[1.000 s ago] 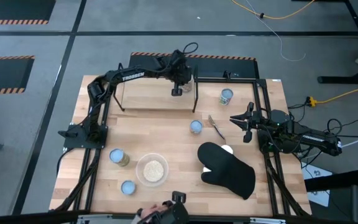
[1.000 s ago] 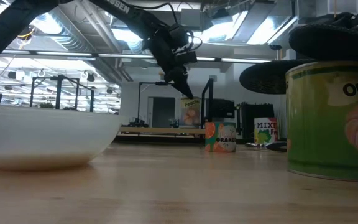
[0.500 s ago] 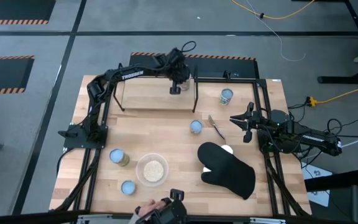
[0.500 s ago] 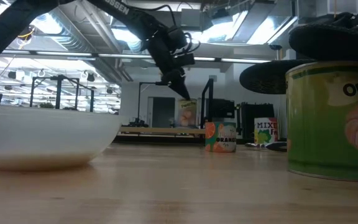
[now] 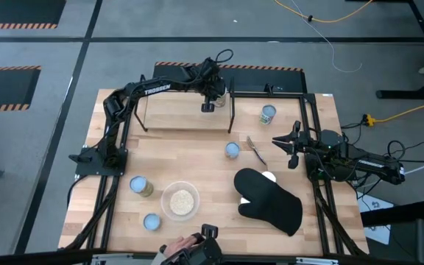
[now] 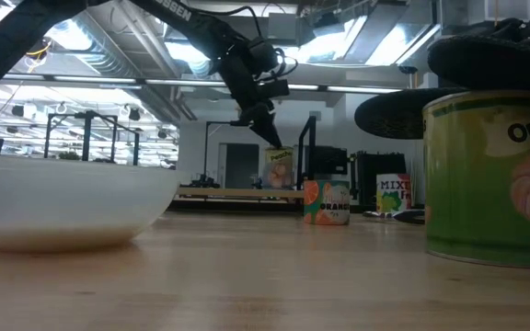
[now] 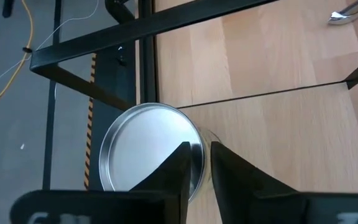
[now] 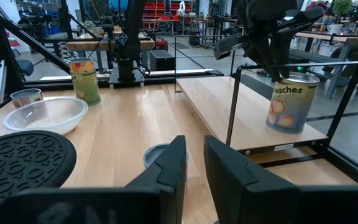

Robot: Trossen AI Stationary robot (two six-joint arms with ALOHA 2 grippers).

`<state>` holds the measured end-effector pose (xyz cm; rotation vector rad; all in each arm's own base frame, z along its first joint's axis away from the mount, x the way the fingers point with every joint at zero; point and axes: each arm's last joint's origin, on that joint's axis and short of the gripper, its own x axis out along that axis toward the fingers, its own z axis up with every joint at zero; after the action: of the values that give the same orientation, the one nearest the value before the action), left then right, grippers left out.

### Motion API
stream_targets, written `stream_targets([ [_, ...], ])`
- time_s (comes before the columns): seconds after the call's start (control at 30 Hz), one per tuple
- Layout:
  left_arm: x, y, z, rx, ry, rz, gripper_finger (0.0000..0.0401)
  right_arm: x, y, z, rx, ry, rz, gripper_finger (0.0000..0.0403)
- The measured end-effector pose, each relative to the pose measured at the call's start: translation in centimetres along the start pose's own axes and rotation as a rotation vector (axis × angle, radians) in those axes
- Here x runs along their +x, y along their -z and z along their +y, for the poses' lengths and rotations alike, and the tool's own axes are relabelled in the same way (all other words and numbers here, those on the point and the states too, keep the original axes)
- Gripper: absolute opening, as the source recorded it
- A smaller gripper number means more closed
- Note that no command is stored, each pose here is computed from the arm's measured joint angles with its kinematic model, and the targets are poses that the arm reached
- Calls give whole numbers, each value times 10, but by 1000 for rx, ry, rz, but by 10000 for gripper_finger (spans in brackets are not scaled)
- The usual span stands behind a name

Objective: Pick and place cans onto a shelf
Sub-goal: Put the canned peaches on the shelf, then move the black oven glove to the top right of the table

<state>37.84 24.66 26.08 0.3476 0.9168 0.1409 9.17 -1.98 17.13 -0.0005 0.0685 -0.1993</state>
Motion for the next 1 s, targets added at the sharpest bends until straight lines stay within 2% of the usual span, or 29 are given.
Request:
stream_targets([
  [0.37,-10,-19,-2,19,-16,-47,56,0,0,0,0,0,0,64],
  [0.63,-39,-41,-4,33,33,-18,58,0,-1,0,16,0,-8,68],
  [0.77,-60,-53,-8,12,76,16,52,0,-2,0,81,-1,-24,93],
  [1.0,-98,-72,-24,11,158,70,53,-2,-13,0,177,-9,-76,175],
])
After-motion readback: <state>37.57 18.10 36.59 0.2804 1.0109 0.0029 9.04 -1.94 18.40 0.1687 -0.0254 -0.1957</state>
